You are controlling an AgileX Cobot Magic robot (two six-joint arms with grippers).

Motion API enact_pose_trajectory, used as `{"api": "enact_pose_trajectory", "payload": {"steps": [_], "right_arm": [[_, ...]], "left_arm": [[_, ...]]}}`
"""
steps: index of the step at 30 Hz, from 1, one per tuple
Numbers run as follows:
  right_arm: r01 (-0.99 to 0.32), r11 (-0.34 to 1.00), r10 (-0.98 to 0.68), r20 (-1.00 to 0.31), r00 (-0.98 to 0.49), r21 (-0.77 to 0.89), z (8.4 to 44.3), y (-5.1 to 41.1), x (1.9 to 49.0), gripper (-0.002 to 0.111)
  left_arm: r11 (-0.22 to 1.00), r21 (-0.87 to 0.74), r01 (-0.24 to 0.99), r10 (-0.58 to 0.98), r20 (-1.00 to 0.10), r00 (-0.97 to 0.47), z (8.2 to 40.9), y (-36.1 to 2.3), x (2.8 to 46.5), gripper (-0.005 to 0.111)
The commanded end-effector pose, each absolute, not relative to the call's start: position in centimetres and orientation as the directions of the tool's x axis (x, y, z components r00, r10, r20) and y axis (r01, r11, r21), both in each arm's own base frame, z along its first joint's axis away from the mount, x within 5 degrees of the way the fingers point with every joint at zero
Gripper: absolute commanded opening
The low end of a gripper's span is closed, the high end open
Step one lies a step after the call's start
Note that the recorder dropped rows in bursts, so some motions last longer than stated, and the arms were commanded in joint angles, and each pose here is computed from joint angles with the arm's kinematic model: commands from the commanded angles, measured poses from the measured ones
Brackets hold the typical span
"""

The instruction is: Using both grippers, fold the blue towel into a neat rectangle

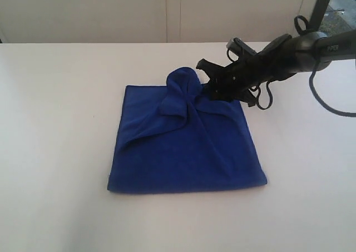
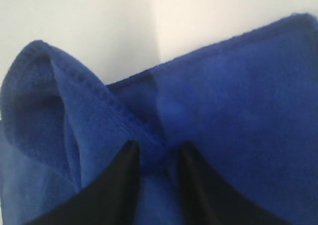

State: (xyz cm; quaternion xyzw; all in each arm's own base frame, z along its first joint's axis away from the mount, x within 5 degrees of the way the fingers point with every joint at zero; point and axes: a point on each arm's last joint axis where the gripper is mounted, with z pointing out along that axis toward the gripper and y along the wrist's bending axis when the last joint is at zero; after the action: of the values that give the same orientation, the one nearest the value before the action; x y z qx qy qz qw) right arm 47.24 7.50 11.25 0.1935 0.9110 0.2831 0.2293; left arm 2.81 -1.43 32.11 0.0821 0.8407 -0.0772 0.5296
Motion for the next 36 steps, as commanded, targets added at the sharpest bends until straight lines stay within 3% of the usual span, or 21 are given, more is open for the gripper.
{"api": "enact_pose_trajectory", "payload": {"steps": [1, 5, 9, 14, 16, 22, 29, 36], "right_arm": [[0.205, 0.769, 0.48, -0.336, -0.81, 0.605, 11.6, 7.8, 47.6, 0.028], [0.206, 0.773, 0.484, -0.348, -0.803, 0.6, 11.7, 7.7, 47.7, 0.025], [0.209, 0.781, 0.492, -0.373, -0.787, 0.589, 11.7, 7.4, 47.9, 0.0], [0.183, 0.79, 0.477, -0.398, -0.784, 0.585, 13.0, 7.3, 47.8, 0.0], [0.086, 0.843, 0.381, -0.477, -0.792, 0.531, 15.9, 7.2, 47.3, 0.0], [-0.116, 0.933, 0.098, -0.551, -0.829, 0.34, 20.4, 6.8, 45.3, 0.0], [-0.169, 0.962, -0.041, -0.496, -0.868, 0.216, 22.1, 6.0, 43.6, 0.0], [-0.177, 0.963, -0.055, -0.491, -0.869, 0.204, 22.4, 5.9, 43.4, 0.0]], "left_arm": [[0.973, -0.044, 0.227, 0.058, -0.902, -0.428, 31.9, -1.4, 2.7, 0.0], [0.973, -0.044, 0.227, 0.058, -0.902, -0.428, 31.9, -1.4, 2.7, 0.0], [0.973, -0.044, 0.227, 0.058, -0.902, -0.428, 31.9, -1.4, 2.7, 0.0], [0.973, -0.044, 0.227, 0.058, -0.902, -0.428, 31.9, -1.4, 2.7, 0.0], [0.973, -0.044, 0.227, 0.058, -0.902, -0.428, 31.9, -1.4, 2.7, 0.0], [0.973, -0.044, 0.227, 0.058, -0.902, -0.428, 31.9, -1.4, 2.7, 0.0], [0.973, -0.044, 0.227, 0.058, -0.902, -0.428, 31.9, -1.4, 2.7, 0.0], [0.973, -0.044, 0.227, 0.058, -0.902, -0.428, 31.9, -1.4, 2.7, 0.0]]}}
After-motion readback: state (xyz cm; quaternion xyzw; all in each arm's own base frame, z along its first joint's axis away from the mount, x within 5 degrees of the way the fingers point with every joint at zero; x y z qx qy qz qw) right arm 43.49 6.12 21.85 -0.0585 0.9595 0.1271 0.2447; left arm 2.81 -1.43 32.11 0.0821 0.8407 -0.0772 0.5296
